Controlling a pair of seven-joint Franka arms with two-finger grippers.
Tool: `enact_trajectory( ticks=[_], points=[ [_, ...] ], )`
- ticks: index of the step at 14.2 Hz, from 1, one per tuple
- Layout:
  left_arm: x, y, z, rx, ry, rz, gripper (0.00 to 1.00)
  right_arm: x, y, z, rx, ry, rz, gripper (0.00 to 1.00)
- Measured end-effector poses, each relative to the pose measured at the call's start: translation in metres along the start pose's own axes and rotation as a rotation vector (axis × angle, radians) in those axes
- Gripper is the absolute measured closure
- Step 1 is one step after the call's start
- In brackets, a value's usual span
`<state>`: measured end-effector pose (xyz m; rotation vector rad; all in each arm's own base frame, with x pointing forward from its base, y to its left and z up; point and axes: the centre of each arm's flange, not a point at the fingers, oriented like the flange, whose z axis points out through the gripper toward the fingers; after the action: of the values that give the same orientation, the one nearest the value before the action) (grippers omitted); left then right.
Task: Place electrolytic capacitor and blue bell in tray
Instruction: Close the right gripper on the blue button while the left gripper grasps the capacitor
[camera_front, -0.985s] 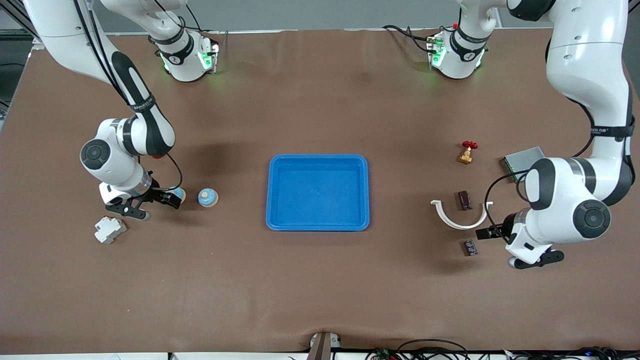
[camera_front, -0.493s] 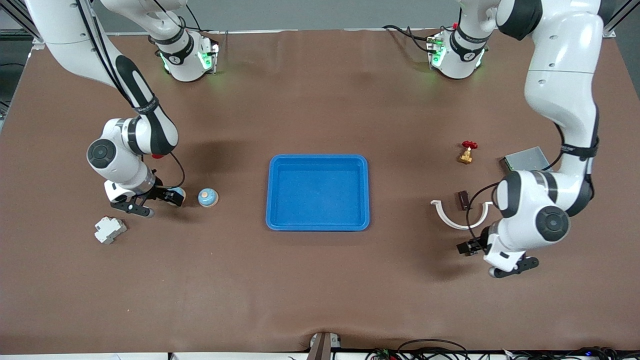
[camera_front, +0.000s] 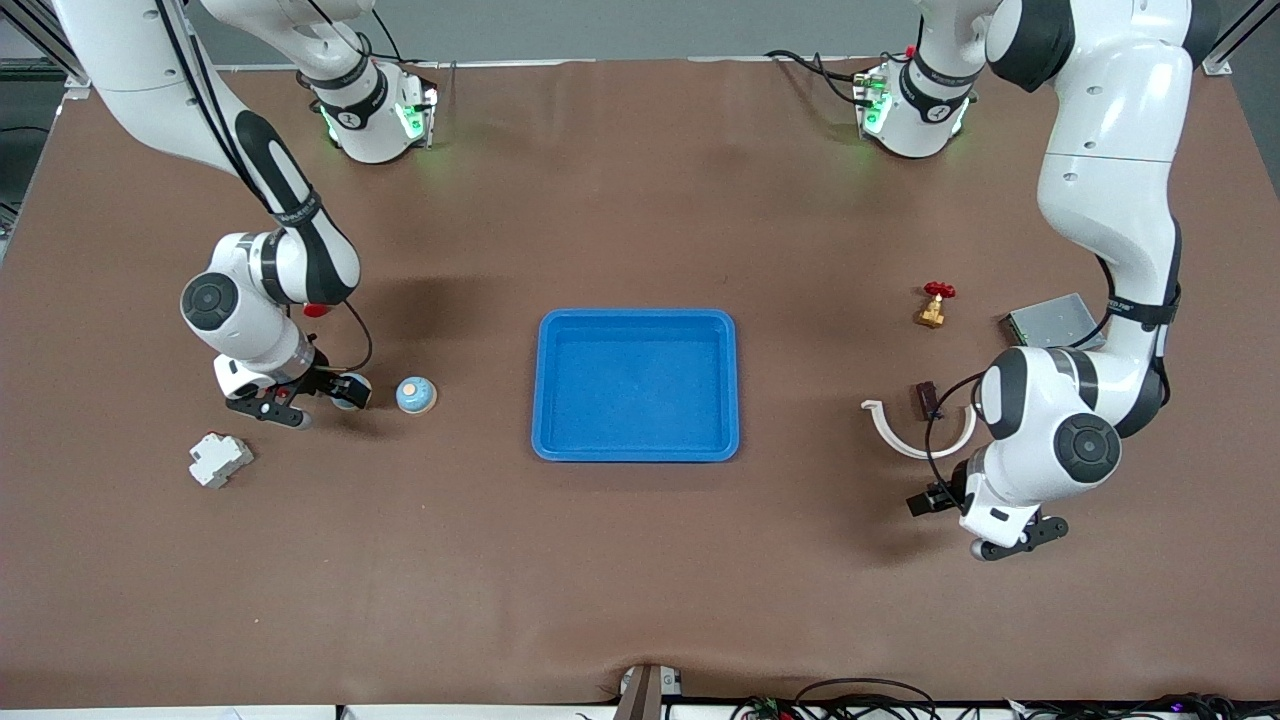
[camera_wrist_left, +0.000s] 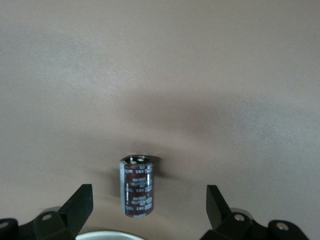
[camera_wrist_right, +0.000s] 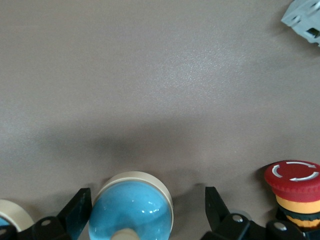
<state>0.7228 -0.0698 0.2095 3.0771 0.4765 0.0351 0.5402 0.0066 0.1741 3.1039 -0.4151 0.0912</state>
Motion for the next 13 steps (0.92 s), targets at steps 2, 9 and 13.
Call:
enact_trajectory(
  ticks=[2, 9, 13],
  points=[
    [0.001, -0.001, 0.0, -0.001, 0.003, -0.004, 0.0, 0.0, 0.0, 0.0, 0.0, 0.0, 0.001, 0.0],
    [0.009, -0.021, 0.002, -0.027, -0.004, -0.072, 0.0, -0.001, -0.001, 0.0, 0.001, 0.0, 0.003, 0.24],
    [0.005, -0.015, 0.007, -0.029, -0.015, -0.111, 0.0, 0.0, 0.0, -0.003, 0.003, 0.008, 0.005, 0.36]
  ],
)
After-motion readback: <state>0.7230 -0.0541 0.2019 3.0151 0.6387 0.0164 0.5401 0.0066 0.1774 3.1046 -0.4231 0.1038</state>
